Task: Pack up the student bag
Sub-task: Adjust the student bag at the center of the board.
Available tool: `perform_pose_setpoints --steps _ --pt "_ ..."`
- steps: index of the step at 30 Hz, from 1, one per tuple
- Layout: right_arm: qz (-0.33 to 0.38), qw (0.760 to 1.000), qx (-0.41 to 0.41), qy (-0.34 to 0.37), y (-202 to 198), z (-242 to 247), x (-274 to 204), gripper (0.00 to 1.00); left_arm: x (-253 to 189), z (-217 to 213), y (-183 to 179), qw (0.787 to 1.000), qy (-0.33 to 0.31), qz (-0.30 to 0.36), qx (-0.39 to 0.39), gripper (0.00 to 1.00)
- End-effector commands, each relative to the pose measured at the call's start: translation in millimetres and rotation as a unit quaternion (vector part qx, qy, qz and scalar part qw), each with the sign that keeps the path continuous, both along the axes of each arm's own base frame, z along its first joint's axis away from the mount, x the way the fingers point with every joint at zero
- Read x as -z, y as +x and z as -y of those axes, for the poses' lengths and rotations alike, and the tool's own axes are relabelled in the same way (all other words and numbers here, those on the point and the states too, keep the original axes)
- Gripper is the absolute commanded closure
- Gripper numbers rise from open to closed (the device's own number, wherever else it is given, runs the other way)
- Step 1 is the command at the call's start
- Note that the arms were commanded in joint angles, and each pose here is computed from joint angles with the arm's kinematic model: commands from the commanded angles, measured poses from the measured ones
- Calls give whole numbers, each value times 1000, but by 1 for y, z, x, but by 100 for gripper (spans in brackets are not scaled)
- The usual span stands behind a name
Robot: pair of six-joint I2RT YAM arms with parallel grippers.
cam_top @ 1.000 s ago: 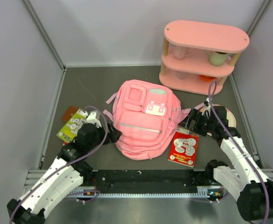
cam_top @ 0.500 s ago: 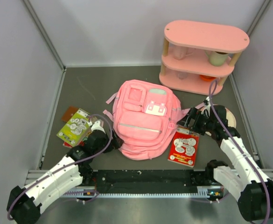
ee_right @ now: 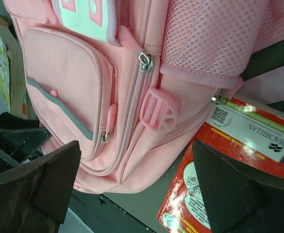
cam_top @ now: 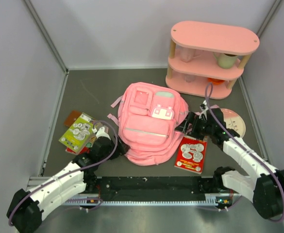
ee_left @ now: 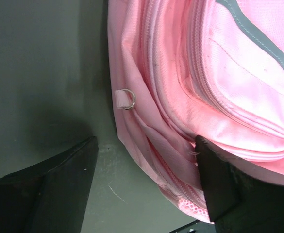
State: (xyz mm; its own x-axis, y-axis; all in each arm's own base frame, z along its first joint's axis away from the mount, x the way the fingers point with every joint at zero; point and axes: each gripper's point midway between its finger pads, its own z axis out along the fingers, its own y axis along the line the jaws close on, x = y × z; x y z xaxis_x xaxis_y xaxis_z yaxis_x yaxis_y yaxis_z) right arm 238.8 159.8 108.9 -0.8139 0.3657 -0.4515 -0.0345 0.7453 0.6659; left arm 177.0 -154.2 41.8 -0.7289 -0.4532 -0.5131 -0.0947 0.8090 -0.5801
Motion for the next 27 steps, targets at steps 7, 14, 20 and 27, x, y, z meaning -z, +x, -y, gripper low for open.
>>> perform_pose_setpoints --steps 7,14,20,27 --pt "-26 1000 -16 -2 10 -24 23 11 -6 2 10 1000 4 28 1 78" --pt "-7 998 -58 24 2 -39 14 34 -28 -10 20 997 43 64 -7 100" --pt "-7 996 -84 19 -8 -54 9 41 -51 -27 36 988 110 102 -22 100" --pt "28 994 10 -106 16 -7 4 12 -61 -47 34 981 170 86 -32 26"
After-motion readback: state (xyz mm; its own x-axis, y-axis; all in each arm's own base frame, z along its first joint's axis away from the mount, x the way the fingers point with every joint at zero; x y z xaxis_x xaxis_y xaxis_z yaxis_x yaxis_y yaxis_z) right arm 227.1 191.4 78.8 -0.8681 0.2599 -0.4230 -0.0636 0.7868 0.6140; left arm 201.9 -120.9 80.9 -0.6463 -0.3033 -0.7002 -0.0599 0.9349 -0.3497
